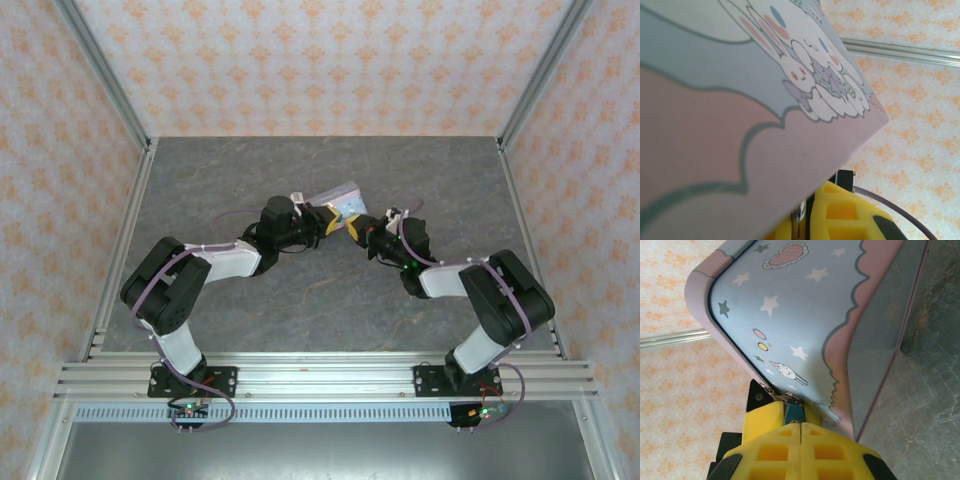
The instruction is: Unlock a padlock with a key
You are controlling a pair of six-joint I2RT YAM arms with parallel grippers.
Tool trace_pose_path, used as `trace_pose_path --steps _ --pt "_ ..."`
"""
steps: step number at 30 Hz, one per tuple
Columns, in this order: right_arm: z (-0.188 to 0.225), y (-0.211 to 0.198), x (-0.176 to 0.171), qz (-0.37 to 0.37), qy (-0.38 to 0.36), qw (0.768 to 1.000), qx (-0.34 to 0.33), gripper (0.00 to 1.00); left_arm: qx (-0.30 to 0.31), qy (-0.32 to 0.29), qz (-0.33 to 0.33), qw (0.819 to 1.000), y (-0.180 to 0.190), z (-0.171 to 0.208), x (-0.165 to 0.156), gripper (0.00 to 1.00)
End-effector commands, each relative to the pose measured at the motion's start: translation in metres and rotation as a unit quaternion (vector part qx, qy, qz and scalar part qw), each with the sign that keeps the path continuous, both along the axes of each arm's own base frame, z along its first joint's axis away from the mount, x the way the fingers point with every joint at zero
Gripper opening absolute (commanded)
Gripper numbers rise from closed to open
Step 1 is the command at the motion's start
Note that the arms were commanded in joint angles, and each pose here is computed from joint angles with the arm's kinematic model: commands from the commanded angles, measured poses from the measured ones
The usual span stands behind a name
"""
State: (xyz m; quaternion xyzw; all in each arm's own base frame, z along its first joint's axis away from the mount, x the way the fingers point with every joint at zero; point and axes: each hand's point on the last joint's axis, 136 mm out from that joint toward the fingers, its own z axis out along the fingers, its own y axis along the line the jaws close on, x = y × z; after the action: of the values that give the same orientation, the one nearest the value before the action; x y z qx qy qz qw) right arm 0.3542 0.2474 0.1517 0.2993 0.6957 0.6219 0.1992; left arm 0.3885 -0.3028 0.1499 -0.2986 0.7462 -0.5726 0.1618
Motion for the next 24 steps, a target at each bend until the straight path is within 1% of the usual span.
trace_pose_path --steps 1,4,10,14,19,24 --pt "0.056 0.02 0.008 0.037 -0.072 0.995 0.052 0.0 -0.033 -0.043 -0.097 0.994 -0.034 0.036 -0.034 0.0" --pt "0.054 0.027 0.009 0.055 -0.074 0.995 0.046 0.0 -0.03 -0.043 -0.1 0.994 -0.035 0.035 -0.034 0.0" --pt "0.035 0.024 0.012 0.066 -0.075 0.995 -0.004 0.0 -0.028 -0.044 -0.101 0.993 -0.033 0.038 -0.036 0.0" --pt "0.029 0.017 0.013 0.067 -0.101 0.992 -0.034 0.0 -0.029 -0.043 -0.1 0.994 -0.033 0.039 -0.036 0.0" --pt "0.02 0.013 0.012 0.078 -0.129 0.984 -0.093 0.0 -0.031 -0.044 -0.101 0.993 -0.033 0.042 -0.036 0.0" --pt "0.022 0.017 0.012 0.09 -0.139 0.981 -0.097 0.0 -0.03 -0.042 -0.103 0.993 -0.033 0.04 -0.038 0.0"
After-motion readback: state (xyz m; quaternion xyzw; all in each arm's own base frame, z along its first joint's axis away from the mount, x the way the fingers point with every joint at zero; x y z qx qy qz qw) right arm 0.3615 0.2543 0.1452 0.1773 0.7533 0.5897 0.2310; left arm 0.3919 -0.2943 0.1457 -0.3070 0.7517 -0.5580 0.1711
